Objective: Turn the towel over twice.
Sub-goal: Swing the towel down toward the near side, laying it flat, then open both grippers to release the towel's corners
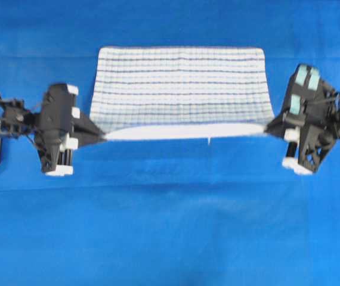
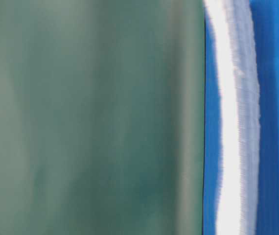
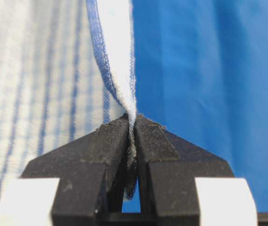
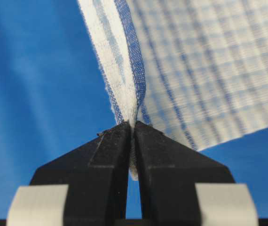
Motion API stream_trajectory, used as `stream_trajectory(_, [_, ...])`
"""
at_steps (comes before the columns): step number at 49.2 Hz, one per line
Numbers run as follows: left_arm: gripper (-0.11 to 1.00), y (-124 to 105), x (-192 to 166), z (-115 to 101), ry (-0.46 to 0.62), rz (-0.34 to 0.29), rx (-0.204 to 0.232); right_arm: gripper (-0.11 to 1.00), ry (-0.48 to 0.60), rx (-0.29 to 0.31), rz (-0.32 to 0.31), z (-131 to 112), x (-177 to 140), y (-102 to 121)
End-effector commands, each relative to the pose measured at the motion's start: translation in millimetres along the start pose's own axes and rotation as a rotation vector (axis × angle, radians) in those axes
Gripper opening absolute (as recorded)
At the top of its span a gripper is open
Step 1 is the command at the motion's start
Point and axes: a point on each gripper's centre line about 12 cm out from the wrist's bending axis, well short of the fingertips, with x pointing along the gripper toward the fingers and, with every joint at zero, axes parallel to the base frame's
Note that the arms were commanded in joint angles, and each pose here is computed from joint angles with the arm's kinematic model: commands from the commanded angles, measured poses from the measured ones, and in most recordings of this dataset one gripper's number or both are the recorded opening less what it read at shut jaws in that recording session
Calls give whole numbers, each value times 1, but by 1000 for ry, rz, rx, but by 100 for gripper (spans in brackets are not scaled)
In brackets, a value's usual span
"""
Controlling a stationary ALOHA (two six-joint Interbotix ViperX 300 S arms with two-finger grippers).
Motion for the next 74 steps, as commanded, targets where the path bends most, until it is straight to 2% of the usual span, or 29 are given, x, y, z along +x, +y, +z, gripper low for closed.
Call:
stream_trajectory(1, [1, -9, 6, -3, 19, -27, -8, 5, -12, 3, 55, -2, 4, 13])
stream_trajectory(9, [1, -26, 18, -15, 79, -75, 7, 5, 25, -10, 102, -13, 16, 31])
stream_trajectory(17, [1, -37, 23, -16, 91, -104, 28, 5, 55, -29, 103, -18, 24, 38])
stream_trajectory(41, [3, -37, 23, -15, 89, -105, 33, 5, 80, -36, 90, -22, 31, 37])
stream_trajectory(44, [8, -36, 23, -15, 91, -104, 35, 5, 79, -35, 91, -22, 31, 38])
stream_trajectory(48, [24, -36, 23, -15, 92, -104, 35, 8, 76, -35, 92, -20, 30, 38])
stream_trajectory(50, [35, -37, 23, -15, 92, -105, 34, 17, 76, -35, 92, -20, 30, 38])
stream_trajectory(55, [64, -36, 22, -16, 100, -103, 31, 49, 72, -37, 92, -19, 30, 39])
stream_trajectory(59, [78, -36, 20, -15, 112, -103, 34, 66, 70, -38, 90, -17, 29, 39])
stream_trajectory(66, [77, -36, 15, -11, 133, -103, 40, 62, 48, -40, 87, -9, 22, 40])
stream_trajectory(74, [76, -37, 4, 10, 101, -109, 43, 63, -2, -61, 62, 6, 6, 36])
